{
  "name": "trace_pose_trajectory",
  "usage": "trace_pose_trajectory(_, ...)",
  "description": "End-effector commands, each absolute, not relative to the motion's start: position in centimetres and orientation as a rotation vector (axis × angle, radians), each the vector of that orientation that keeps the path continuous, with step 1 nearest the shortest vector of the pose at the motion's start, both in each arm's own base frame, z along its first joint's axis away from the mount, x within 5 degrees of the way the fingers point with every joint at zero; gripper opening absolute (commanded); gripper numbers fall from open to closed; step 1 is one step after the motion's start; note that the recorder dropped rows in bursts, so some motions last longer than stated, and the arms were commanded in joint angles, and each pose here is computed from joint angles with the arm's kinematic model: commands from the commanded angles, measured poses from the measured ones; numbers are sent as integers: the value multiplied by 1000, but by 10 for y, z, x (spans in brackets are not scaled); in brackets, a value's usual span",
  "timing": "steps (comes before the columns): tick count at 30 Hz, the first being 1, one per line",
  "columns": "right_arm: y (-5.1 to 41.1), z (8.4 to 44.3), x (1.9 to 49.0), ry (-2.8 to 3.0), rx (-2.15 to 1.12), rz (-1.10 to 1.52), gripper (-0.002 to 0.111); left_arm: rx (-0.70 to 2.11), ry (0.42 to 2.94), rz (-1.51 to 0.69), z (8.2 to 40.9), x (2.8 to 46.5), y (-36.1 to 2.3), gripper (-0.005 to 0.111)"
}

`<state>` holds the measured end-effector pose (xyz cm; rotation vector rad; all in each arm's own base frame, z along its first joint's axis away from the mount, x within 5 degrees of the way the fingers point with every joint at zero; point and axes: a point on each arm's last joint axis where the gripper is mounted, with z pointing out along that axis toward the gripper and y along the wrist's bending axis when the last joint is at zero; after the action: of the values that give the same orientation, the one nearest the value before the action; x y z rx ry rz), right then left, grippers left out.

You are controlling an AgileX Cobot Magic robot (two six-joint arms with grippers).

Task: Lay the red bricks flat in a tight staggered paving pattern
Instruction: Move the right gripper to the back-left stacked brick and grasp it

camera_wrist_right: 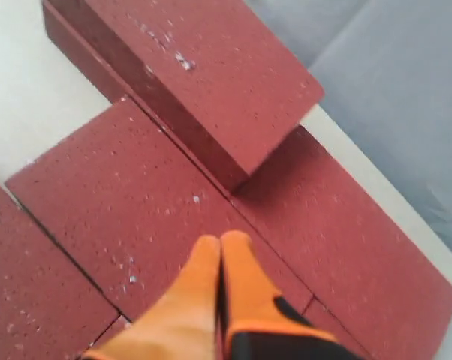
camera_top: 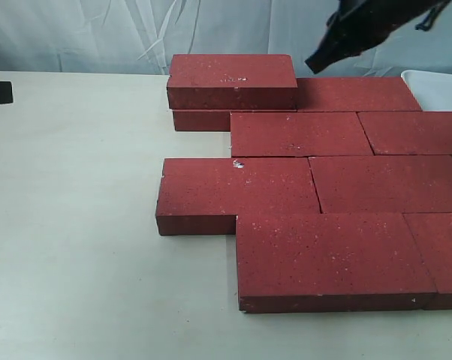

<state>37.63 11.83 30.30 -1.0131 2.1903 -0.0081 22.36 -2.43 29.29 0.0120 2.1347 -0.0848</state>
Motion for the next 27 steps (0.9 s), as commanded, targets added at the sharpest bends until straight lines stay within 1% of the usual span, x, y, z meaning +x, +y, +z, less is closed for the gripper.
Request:
trace_pose_trajectory(1,139,291,409,2063,-1335,54,-1,23,2100,-77,295,226,-24,0)
trace_pose_trajectory(2,143,288,416,2015,-1423,56,-1,23,2100,-77,295,226,-24,0)
trace_pose_trajectory(4,150,285,429,1939,-1485,63,1,29,2100,-70,295,226,-23,0)
trace_pose_trajectory(5,154,283,436,1913,-1488,78,5,31,2099,-69,295,226,-23,0)
trace_pose_trajectory(6,157,281,441,1897,-1485,101,12,33,2099,-67,295,226,-23,0)
trace_pose_trajectory(7,162,277,446,1873,-1488,139,21,33,2099,-67,295,226,-23,0)
trace_pose_trajectory(9,175,265,452,1820,-1519,191,43,35,2099,-65,295,226,-23,0)
trace_pose_trajectory(11,186,250,459,1758,-1568,156,74,35,2099,-65,295,226,-23,0)
trace_pose_trajectory(12,191,241,462,1719,-1607,105,84,35,2099,-65,295,226,-23,0)
trace_pose_trajectory(13,196,234,464,1697,-1625,63,86,35,2099,-65,295,226,-23,0)
trace_pose_trajectory(16,212,214,472,1629,-1654,-96,78,35,2099,-65,295,226,-23,0)
trace_pose_trajectory(18,223,203,474,1591,-1669,-152,77,35,2099,-65,295,226,-23,0)
trace_pose_trajectory(21,233,191,473,1558,-1705,-194,77,35,2099,-65,295,226,-23,0)
trace_pose_trajectory(27,234,180,479,1556,-1677,-220,77,35,2099,-65,295,226,-23,0)
